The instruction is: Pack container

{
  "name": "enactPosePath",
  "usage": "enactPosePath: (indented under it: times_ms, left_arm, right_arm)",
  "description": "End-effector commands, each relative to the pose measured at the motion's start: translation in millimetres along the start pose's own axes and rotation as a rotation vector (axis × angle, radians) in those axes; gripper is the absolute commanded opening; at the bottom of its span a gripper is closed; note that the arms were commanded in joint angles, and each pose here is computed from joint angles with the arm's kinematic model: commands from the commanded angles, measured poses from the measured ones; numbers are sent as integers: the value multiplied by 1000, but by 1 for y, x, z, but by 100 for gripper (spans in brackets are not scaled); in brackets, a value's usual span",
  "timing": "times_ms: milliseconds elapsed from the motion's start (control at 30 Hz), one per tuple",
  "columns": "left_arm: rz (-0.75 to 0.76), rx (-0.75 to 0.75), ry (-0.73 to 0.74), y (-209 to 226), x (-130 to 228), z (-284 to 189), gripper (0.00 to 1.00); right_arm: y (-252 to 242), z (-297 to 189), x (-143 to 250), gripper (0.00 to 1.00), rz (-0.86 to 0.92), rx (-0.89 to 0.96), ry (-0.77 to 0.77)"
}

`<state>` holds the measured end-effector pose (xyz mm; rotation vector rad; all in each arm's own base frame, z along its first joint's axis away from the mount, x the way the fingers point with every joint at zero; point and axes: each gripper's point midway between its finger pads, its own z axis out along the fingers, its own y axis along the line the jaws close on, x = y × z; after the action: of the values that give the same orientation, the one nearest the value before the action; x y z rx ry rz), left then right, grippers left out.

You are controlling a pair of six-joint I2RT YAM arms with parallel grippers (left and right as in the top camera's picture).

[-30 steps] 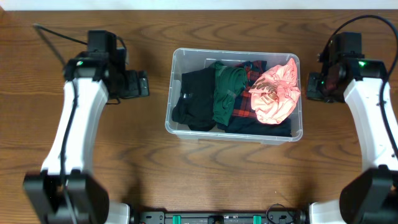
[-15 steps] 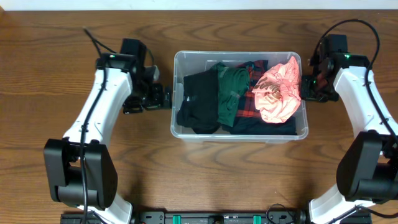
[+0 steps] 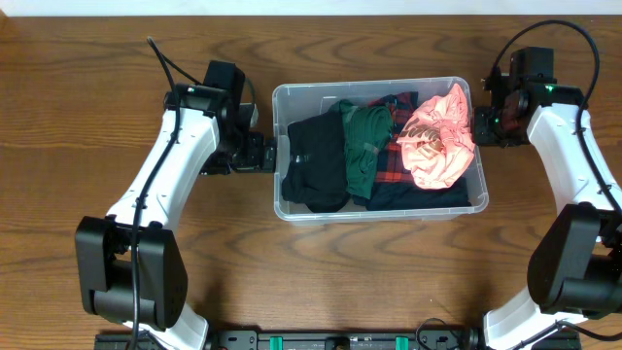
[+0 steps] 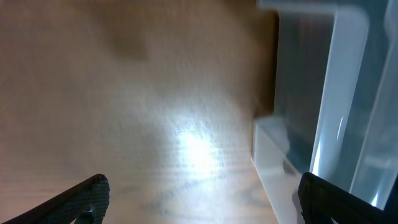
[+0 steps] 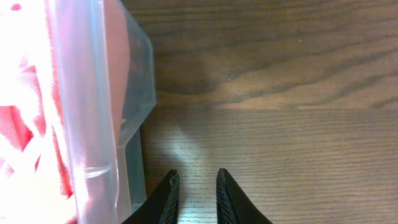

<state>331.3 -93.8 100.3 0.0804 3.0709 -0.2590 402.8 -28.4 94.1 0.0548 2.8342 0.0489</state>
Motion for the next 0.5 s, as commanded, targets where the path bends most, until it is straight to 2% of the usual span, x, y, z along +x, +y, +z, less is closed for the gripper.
enactPosePath:
  times_ms: [0,233,467]
  left_arm:
    - [58,88,-30,-33,-5,2,98]
    - [145,66,-225,-35,-51,-4,98]
    - [200,74,-314,-40,-71,-10,98]
  right_arm:
    - [61,2,3,20,-70,-272,11]
    - [91,-10,-14,21,-183,-454,-89]
    - [91,-11,-25,22,-190,-453,-134]
